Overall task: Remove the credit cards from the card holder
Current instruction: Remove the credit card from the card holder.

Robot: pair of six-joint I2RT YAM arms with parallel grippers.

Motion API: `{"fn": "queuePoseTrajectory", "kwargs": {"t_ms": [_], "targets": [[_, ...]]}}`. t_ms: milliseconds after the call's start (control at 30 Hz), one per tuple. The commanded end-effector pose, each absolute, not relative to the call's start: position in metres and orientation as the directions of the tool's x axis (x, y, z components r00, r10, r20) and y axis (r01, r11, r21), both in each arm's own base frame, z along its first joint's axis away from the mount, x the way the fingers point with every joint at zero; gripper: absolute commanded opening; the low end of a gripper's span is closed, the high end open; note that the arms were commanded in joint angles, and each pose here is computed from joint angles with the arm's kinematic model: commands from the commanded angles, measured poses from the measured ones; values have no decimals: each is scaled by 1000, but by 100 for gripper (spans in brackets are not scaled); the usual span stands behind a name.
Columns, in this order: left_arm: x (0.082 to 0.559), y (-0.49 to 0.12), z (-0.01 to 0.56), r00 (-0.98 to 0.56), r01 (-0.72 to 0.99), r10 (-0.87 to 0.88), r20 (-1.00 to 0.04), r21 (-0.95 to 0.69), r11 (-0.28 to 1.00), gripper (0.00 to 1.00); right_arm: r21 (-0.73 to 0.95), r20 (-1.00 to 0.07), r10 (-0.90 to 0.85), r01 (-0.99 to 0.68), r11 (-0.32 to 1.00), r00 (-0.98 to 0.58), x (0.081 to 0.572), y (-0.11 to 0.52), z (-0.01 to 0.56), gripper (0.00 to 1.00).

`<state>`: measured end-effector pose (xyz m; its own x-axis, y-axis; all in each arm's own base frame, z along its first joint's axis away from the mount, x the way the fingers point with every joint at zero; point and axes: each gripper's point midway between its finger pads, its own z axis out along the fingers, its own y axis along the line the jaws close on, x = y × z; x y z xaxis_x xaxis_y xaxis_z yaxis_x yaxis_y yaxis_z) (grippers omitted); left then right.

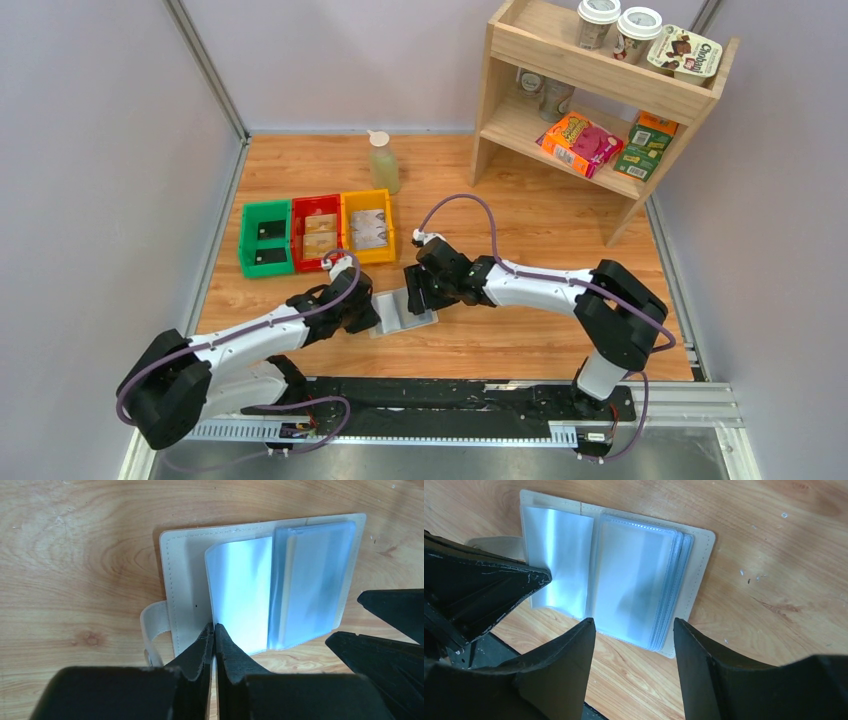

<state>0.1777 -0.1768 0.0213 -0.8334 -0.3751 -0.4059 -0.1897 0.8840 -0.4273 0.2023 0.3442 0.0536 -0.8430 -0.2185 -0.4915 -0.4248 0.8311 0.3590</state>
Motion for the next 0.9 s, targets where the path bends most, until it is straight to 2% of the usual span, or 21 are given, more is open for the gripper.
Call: {"fn": "queuePoseTrajectory", "kwargs": {"t_ms": [0,867], "targets": [[177,-179,17,-839,-199,-375,-394,-418,886,9,385,-529,-229,-471,794,-817,206,362,66,61],[178,-189,14,-848,-189,-378,-372,-455,871,7,417,-505,-275,-510,753,-818,196,377,60,53]]}}
